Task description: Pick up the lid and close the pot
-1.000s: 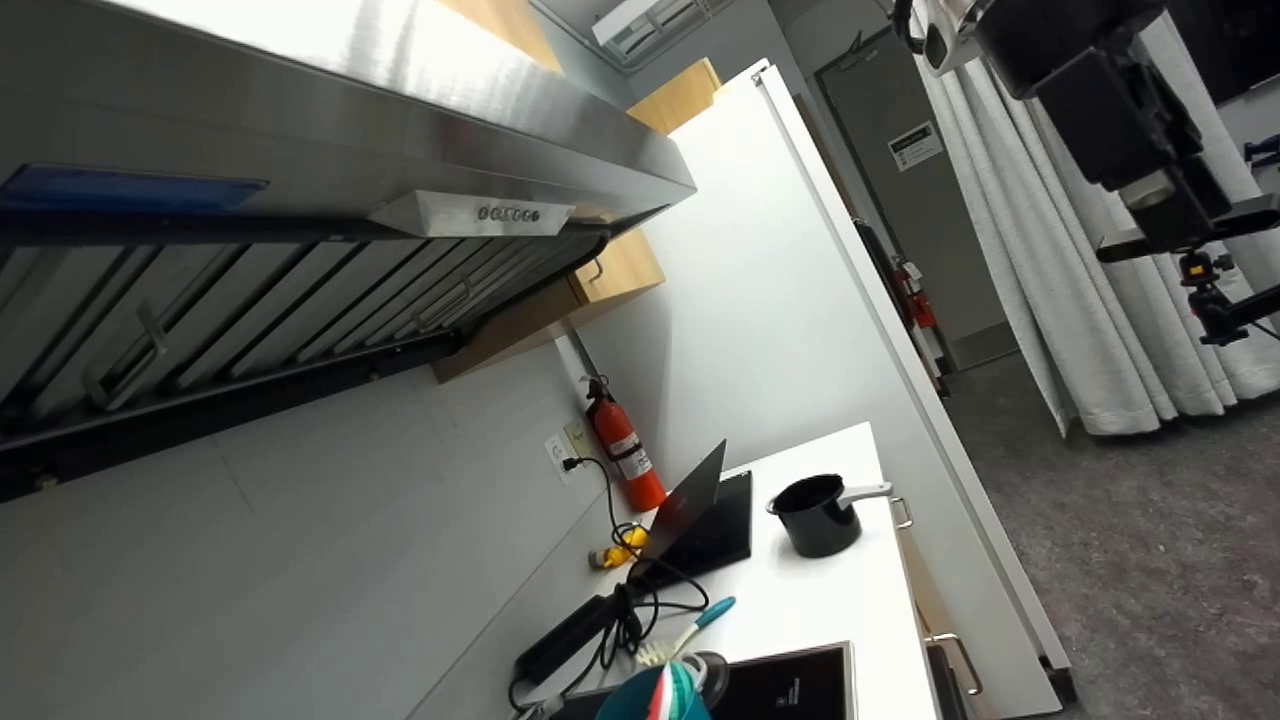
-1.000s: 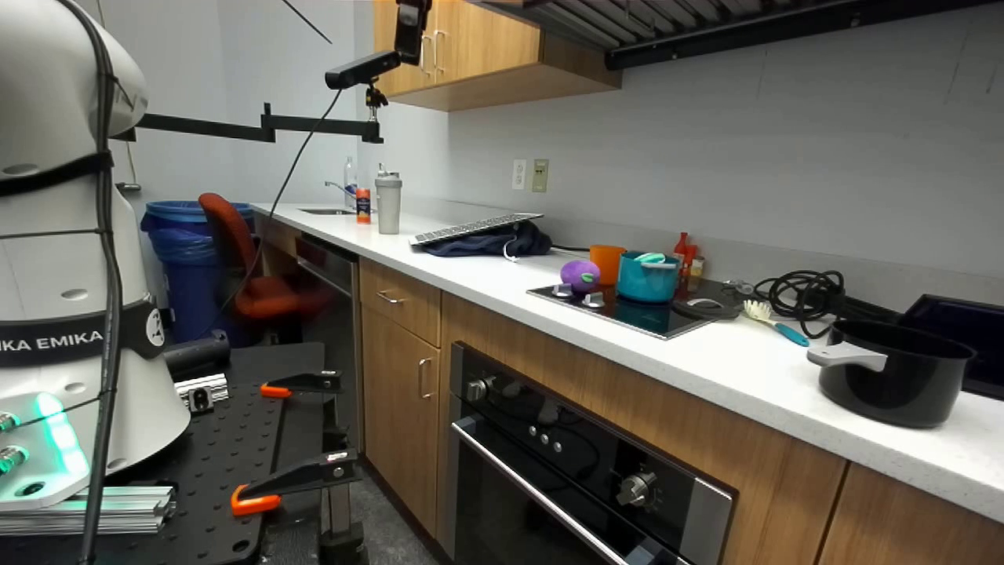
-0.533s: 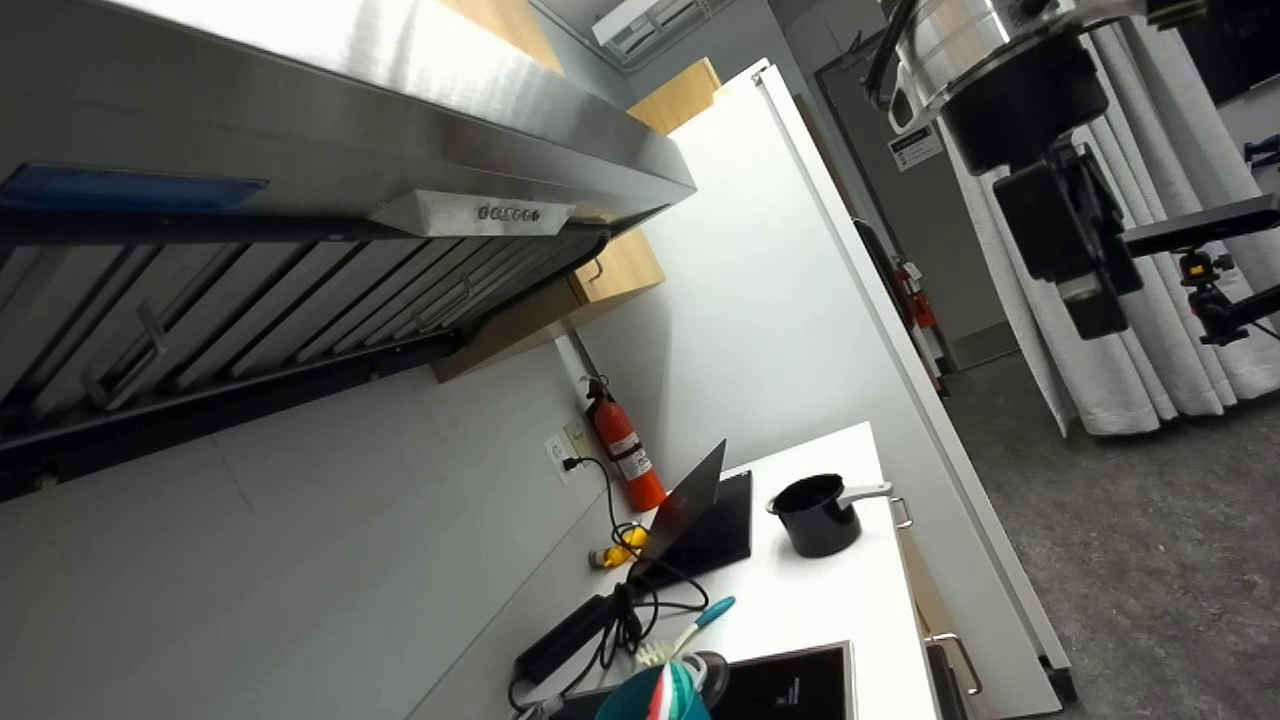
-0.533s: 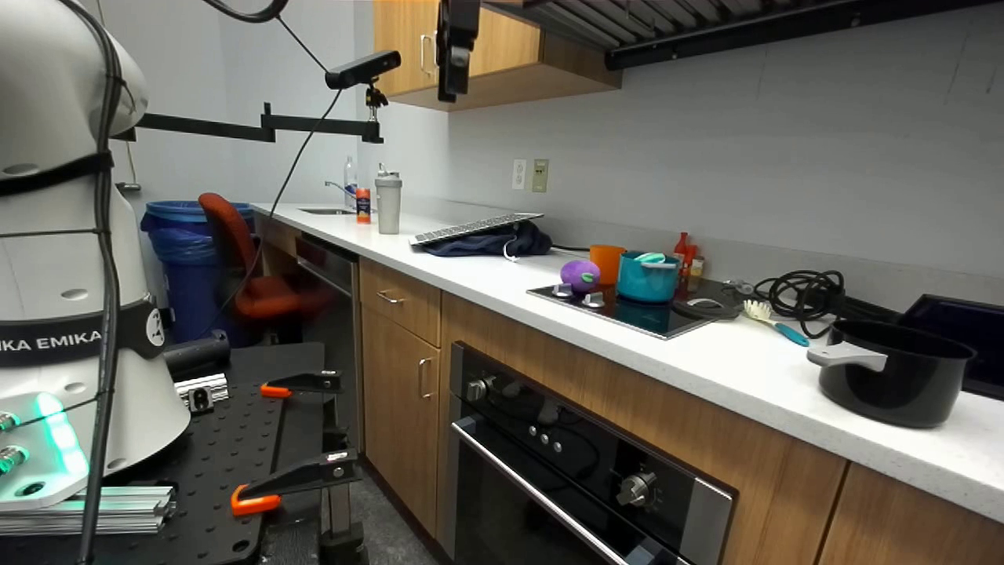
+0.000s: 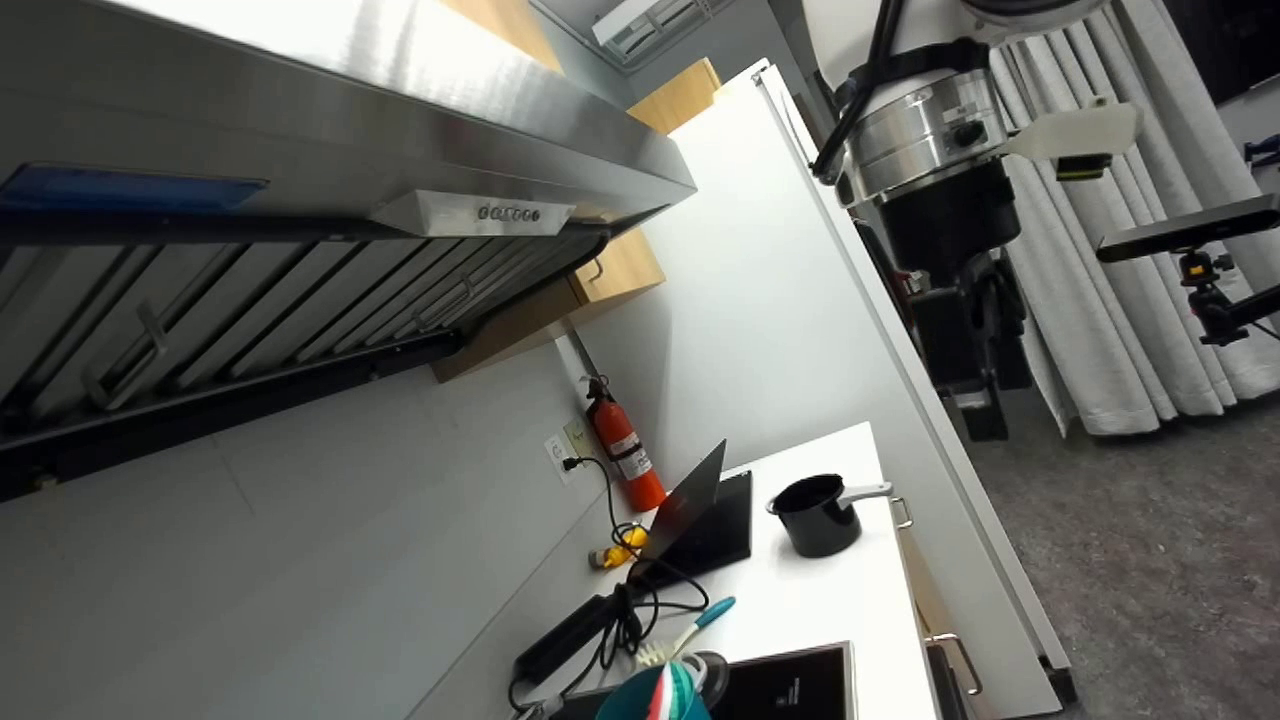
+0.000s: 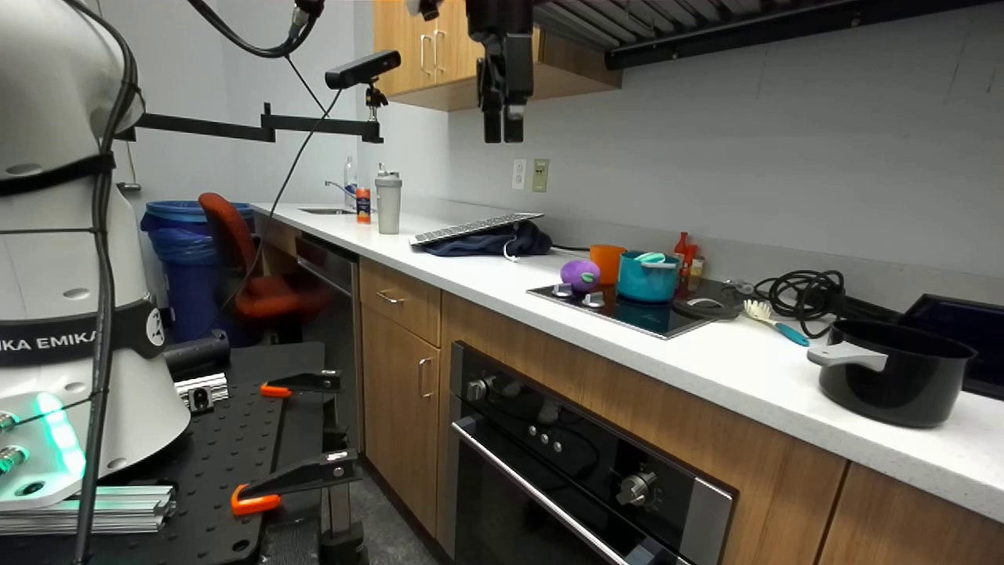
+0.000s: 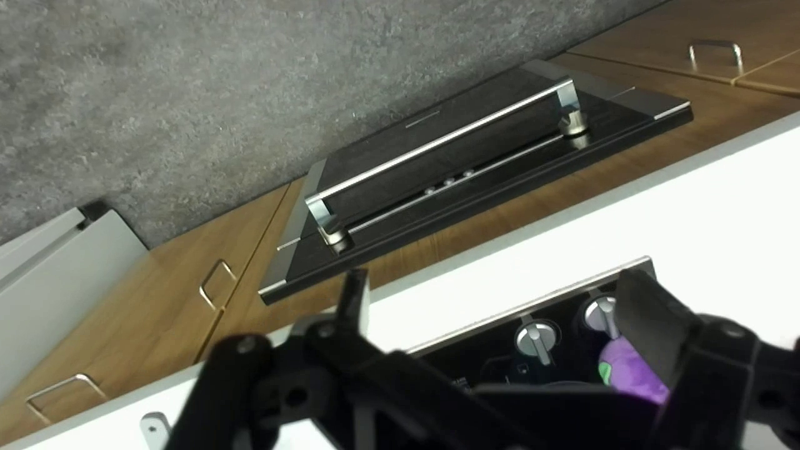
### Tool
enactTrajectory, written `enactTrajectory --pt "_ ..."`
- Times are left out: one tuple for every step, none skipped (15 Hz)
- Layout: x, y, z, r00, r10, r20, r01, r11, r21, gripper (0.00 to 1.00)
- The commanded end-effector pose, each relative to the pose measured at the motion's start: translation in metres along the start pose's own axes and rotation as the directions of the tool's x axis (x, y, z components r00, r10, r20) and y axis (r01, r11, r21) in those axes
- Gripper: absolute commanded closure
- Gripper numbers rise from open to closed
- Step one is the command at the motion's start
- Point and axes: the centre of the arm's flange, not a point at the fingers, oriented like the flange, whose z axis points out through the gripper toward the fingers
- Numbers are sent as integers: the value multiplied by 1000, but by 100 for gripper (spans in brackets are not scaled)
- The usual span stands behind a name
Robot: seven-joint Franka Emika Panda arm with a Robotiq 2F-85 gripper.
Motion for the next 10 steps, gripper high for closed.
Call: enactTrajectory --pt "36 -23 13 997 -36 -73 37 999 5 0" --pt "42 -27 16 995 -43 -92 44 999 7 0" --pt "51 -32 19 993 -47 -110 49 999 11 0" --pt "58 -36 21 990 -52 -129 54 998 13 0" --pt "66 -40 23 987 -56 -151 59 998 13 0" --pt "72 -43 24 984 -62 -165 65 998 14 0" --pt "78 -45 24 982 -65 -176 69 998 13 0" --pt "82 -47 24 981 -71 -180 75 997 13 0" --pt "61 -37 25 986 -63 -157 67 998 20 0" --pt "66 -39 26 985 -64 -160 69 997 22 0"
